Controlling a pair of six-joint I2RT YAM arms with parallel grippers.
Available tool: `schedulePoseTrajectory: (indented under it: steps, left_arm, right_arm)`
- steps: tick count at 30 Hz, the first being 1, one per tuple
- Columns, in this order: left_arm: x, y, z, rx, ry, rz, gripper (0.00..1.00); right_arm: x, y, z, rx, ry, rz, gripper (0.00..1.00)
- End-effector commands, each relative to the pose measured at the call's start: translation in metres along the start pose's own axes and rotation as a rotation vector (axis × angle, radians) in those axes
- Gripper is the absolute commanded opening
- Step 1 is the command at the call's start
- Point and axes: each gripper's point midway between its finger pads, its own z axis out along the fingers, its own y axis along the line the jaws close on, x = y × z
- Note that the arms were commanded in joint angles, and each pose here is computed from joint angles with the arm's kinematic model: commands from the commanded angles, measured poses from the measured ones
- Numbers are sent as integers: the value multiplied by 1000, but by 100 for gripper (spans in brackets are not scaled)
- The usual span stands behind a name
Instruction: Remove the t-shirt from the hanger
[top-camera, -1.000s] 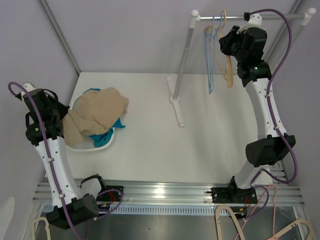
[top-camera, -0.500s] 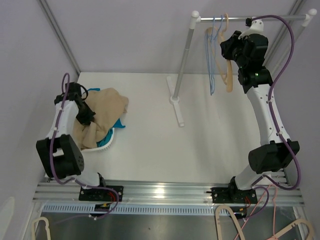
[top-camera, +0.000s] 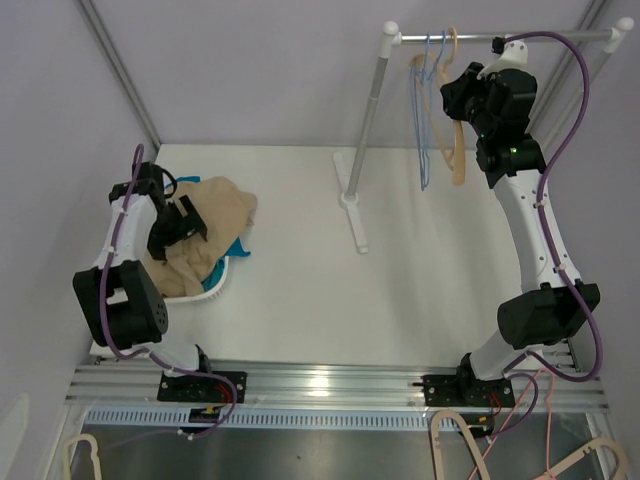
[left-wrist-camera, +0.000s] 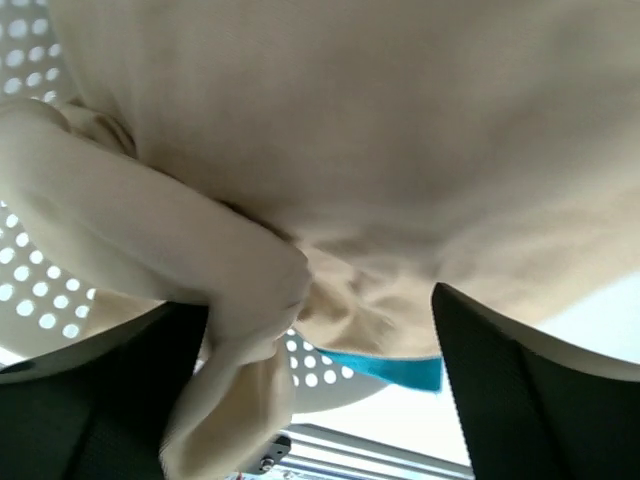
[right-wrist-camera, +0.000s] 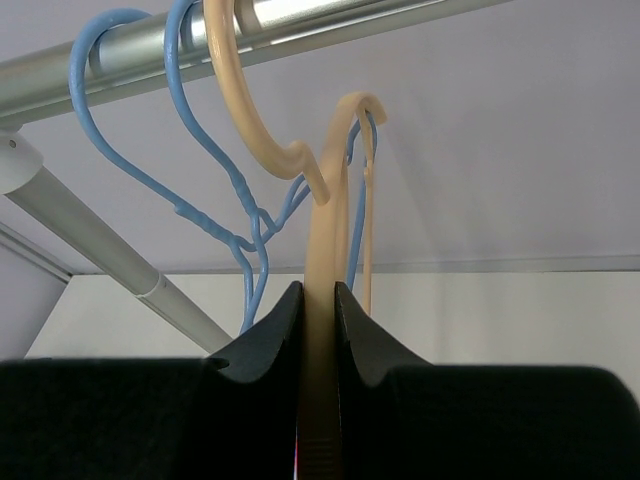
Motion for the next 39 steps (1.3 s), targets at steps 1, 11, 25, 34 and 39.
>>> schedulePoseTrajectory:
  steps: [1,11,25,34,39]
  left_arm:
    - [-14,-23,-45,149,-130,51,99]
    - [-24,-33,-125,237,-332,89,99]
    - [14,-70,-254,646,-796,112,100]
    - [61,-93,-294,861,-902,337,99]
    - [85,-91,-305,944,-943,431,100]
  right_arm:
    - [-18,3,-9,-8,-26,-9,0]
    - [-34,-11,-5,31,-46,3,0]
    - [-64,-34,-22,176,-115,8,93]
    - [-75,-70,-117,402,-156,-11,99]
    - [-52,-58,-188,455,-182,43,99]
